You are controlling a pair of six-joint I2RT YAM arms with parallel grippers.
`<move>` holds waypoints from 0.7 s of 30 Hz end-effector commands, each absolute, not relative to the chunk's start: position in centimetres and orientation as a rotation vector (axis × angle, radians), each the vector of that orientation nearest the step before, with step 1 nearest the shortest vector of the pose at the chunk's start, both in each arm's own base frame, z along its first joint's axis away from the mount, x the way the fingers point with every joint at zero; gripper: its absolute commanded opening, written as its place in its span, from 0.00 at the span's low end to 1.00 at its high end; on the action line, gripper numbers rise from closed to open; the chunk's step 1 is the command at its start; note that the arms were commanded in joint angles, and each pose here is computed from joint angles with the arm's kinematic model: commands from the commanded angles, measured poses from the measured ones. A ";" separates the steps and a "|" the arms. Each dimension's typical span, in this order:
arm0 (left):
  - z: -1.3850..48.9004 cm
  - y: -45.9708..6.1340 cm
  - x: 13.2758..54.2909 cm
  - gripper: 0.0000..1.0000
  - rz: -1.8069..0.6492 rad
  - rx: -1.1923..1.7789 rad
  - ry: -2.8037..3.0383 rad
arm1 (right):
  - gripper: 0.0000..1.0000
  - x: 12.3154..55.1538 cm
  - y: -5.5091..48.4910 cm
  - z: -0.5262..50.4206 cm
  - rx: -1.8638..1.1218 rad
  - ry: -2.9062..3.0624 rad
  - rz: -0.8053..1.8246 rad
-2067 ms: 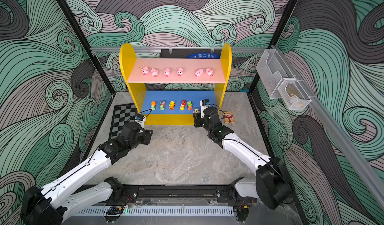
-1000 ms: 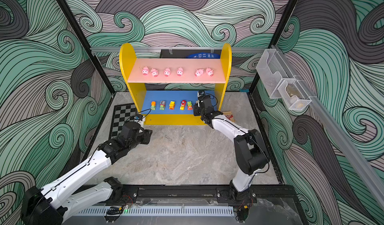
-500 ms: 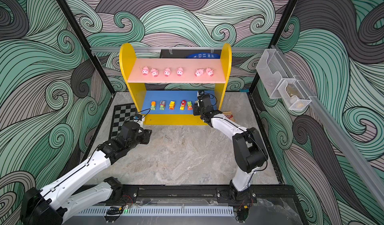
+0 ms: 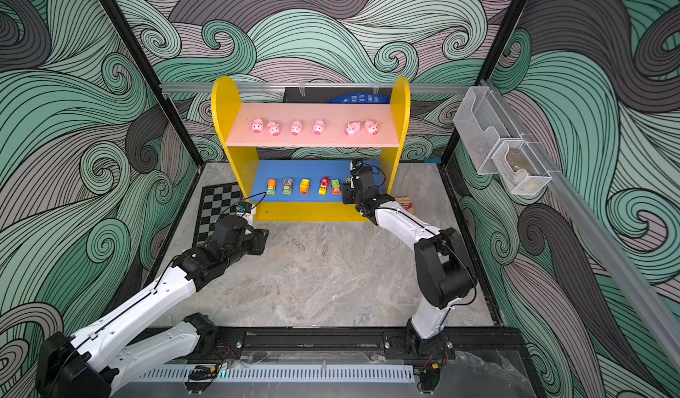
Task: Organize plastic toys on shelves
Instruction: Place the plastic toy on the shelf, then reset both arms
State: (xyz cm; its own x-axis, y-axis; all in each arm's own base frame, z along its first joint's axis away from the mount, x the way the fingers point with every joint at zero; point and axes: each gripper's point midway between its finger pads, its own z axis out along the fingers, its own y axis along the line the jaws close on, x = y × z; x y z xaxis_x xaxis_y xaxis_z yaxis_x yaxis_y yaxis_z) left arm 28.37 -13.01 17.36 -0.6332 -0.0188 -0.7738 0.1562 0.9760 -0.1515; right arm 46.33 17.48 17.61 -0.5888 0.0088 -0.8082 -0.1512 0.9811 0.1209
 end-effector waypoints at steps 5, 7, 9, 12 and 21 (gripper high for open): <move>18.0 -12.6 28.2 0.44 -0.256 0.084 2.225 | 0.62 43.9 16.6 23.7 -0.124 2.064 0.262; 18.6 -12.3 28.4 0.44 -0.246 0.062 2.205 | 0.65 42.8 16.3 24.3 -0.150 2.045 0.264; 19.7 -11.7 28.7 0.45 -0.233 0.016 2.169 | 0.67 41.7 15.8 24.7 -0.167 2.029 0.259; 21.2 -10.8 29.3 0.52 -0.235 -0.080 2.098 | 0.69 39.9 14.7 24.7 -0.158 1.996 0.243; 20.3 -5.8 31.1 0.57 -0.060 -0.416 1.879 | 0.77 34.5 9.9 20.5 -0.009 1.966 0.152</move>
